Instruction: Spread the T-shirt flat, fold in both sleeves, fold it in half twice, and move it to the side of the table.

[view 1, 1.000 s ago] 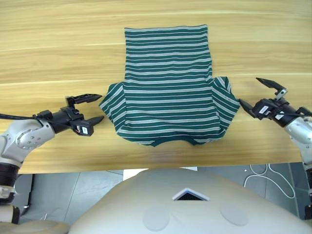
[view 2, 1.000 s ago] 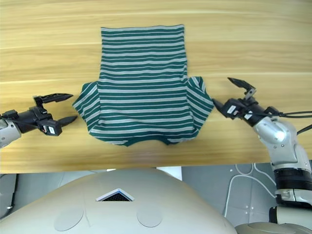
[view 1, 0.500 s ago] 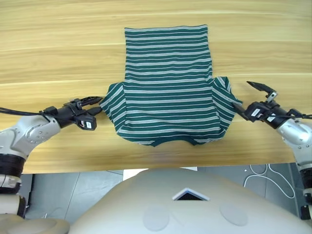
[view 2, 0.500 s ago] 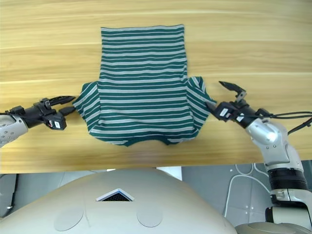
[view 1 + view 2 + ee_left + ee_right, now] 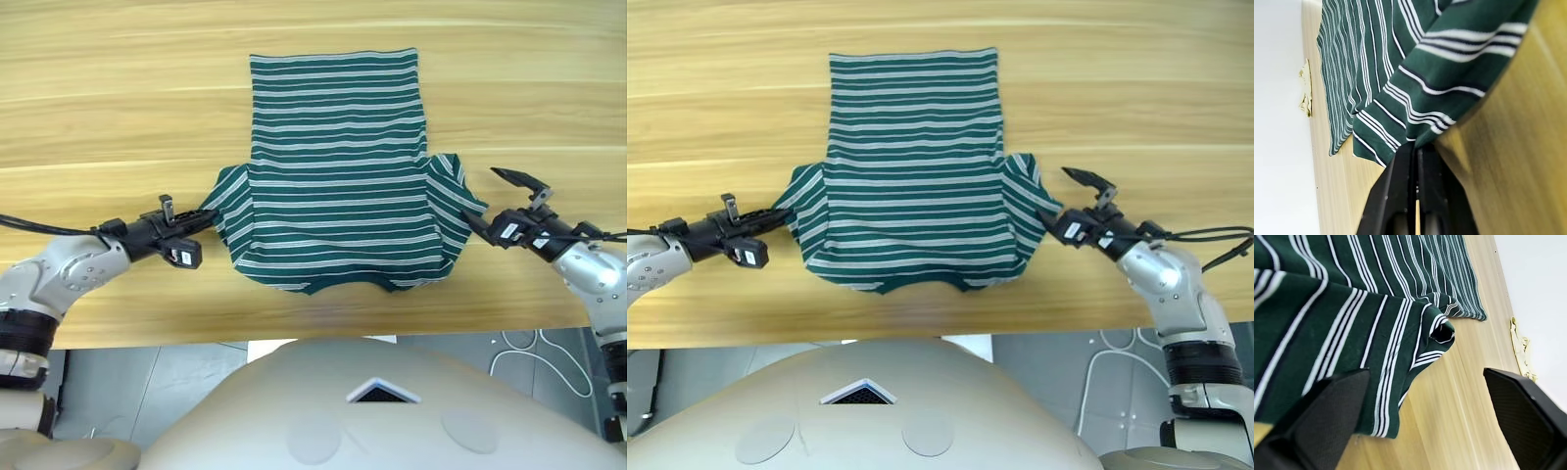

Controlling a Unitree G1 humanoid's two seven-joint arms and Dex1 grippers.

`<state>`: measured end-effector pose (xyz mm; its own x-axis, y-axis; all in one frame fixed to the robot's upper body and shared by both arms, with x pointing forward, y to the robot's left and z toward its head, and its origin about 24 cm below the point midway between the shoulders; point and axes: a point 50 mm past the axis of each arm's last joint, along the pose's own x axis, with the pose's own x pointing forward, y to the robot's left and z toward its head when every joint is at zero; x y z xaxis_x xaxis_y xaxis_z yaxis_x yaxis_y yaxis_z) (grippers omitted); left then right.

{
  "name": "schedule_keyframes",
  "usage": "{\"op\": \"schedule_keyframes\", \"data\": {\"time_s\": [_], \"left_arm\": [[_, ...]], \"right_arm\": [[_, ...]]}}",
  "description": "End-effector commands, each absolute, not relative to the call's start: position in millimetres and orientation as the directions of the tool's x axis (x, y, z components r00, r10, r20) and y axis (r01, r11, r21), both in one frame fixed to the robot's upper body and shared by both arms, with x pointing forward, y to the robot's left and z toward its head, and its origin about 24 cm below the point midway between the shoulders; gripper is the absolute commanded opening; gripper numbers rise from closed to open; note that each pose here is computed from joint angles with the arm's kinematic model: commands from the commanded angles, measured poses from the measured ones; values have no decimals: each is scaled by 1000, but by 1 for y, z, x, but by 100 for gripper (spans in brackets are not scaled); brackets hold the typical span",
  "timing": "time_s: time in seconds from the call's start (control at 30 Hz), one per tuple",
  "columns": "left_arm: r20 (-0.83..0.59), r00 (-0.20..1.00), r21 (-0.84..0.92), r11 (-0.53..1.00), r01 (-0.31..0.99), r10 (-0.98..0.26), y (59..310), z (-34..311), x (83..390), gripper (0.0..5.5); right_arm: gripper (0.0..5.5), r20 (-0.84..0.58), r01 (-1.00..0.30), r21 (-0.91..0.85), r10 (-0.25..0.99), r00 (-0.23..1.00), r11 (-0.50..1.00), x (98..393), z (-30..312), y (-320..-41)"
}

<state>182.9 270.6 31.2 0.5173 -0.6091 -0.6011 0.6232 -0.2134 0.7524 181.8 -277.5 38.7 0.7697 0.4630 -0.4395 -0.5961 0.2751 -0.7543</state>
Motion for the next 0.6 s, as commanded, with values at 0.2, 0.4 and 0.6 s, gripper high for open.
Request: {"op": "schedule_keyframes", "data": {"time_s": [0.2,0.4,0.6], "left_arm": [[-538,553,784,-137,605,-636,268,33,187,1],[-414,594,838,-34,544,-690,263,51,193,1],[-385,606,847,-5,532,-696,262,53,196,1]], "right_arm": [[427,-443,-598,-753,461,769,274,185,39,-278],[427,-444,-602,-750,464,766,275,185,37,-277],[427,-444,-606,-746,473,761,275,186,34,-273]]}}
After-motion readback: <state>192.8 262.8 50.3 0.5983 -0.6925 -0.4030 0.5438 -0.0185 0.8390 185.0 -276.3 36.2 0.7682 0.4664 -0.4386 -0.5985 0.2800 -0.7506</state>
